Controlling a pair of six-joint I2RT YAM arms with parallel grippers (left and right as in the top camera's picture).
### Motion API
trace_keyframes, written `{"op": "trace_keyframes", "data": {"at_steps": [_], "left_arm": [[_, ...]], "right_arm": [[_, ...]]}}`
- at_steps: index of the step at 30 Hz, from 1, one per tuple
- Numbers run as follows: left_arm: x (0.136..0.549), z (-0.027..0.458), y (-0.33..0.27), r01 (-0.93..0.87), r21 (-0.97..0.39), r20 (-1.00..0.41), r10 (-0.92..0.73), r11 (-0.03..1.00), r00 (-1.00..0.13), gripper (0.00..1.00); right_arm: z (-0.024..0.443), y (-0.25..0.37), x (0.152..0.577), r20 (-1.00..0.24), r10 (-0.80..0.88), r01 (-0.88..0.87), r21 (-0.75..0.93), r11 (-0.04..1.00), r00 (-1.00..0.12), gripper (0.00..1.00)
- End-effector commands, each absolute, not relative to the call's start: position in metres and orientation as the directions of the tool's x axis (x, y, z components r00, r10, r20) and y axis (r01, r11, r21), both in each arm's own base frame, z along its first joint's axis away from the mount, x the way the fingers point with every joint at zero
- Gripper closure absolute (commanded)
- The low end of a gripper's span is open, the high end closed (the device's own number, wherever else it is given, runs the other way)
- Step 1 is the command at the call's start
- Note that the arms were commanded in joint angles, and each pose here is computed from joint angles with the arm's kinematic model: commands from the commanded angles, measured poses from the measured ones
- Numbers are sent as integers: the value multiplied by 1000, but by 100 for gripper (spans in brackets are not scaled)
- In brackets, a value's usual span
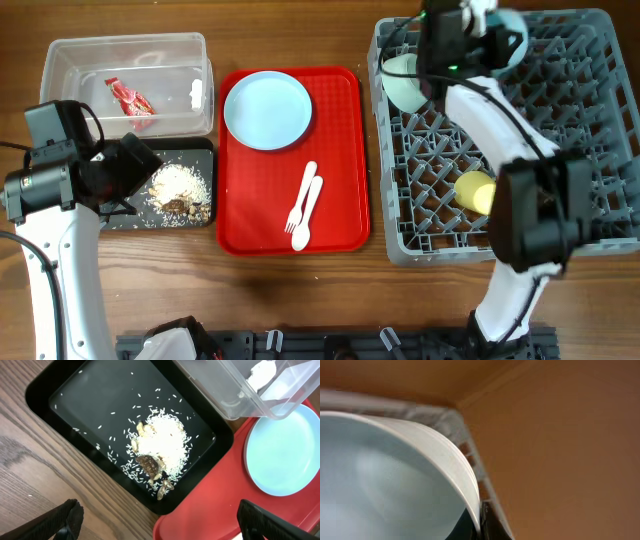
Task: Sort waste into correct bins and load items into the dishwasher rack
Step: 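Place the light-blue bowl beside the mint bowl in the rack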
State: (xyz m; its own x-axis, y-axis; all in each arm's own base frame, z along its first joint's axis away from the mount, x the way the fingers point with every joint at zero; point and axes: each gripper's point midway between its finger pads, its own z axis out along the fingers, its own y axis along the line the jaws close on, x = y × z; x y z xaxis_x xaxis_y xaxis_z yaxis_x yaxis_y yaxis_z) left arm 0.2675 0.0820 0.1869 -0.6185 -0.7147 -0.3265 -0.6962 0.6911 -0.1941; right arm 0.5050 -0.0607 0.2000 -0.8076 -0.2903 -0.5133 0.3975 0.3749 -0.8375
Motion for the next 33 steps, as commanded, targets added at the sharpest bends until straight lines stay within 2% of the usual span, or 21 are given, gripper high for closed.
{"op": "trace_keyframes", "data": {"at_steps": [1, 4, 9, 11, 12, 15, 16, 17, 19, 22, 25, 29, 32, 33], "left_arm": [[268, 190, 83, -702, -206, -331, -723, 682, -606, 0], [269, 190, 83, -701, -208, -334, -723, 682, -605, 0], [268, 190, 83, -701, -207, -333, -723, 682, -605, 0], [268, 190, 83, -701, -207, -333, -723, 683, -605, 0], [268, 190, 83, -701, -207, -333, -723, 682, -605, 0], [268, 190, 83, -701, -208, -334, -723, 683, -605, 0], [268, 190, 83, -701, -207, -334, -723, 682, -605, 0], [268, 190, 83, -701, -207, -334, -723, 682, -605, 0], [268, 190, 83, -701, -207, -334, -723, 683, -605, 0], [268, 190, 83, -701, -207, -334, -723, 683, -605, 0], [268, 190, 83, -701, -207, -333, -723, 683, -605, 0], [268, 190, 83, -701, -207, -333, -723, 683, -605, 0], [268, 190, 83, -701, -208, -333, -723, 682, -605, 0], [268, 190, 83, -701, -208, -333, -723, 682, -605, 0]], "right_arm": [[185, -58, 500, -448, -297, 353, -878, 323, -843, 96], [171, -47, 502, -442, -321, 318, -872, 371, -838, 96], [128, -18, 493, -458, -299, 234, -794, 561, -837, 96], [117, -6, 485, -482, -253, 217, -722, 657, -839, 96], [114, 4, 480, -510, -205, 211, -642, 737, -836, 96], [123, 33, 471, -554, -122, 163, -436, 885, -823, 95], [131, 46, 470, -567, -115, 124, -366, 922, -816, 78], [142, 57, 467, -582, -108, 87, -297, 951, -806, 51], [168, 71, 457, -611, -97, 40, -206, 978, -786, 41], [189, 69, 446, -625, -96, 37, -196, 980, -775, 31], [192, 71, 427, -590, -102, 3, -175, 985, -801, 31], [199, 101, 382, -501, -112, -140, 18, 990, -858, 37], [187, 120, 341, -361, -150, -214, 147, 966, -921, 61], [180, 131, 326, -305, -201, -272, 213, 938, -931, 66]]}}
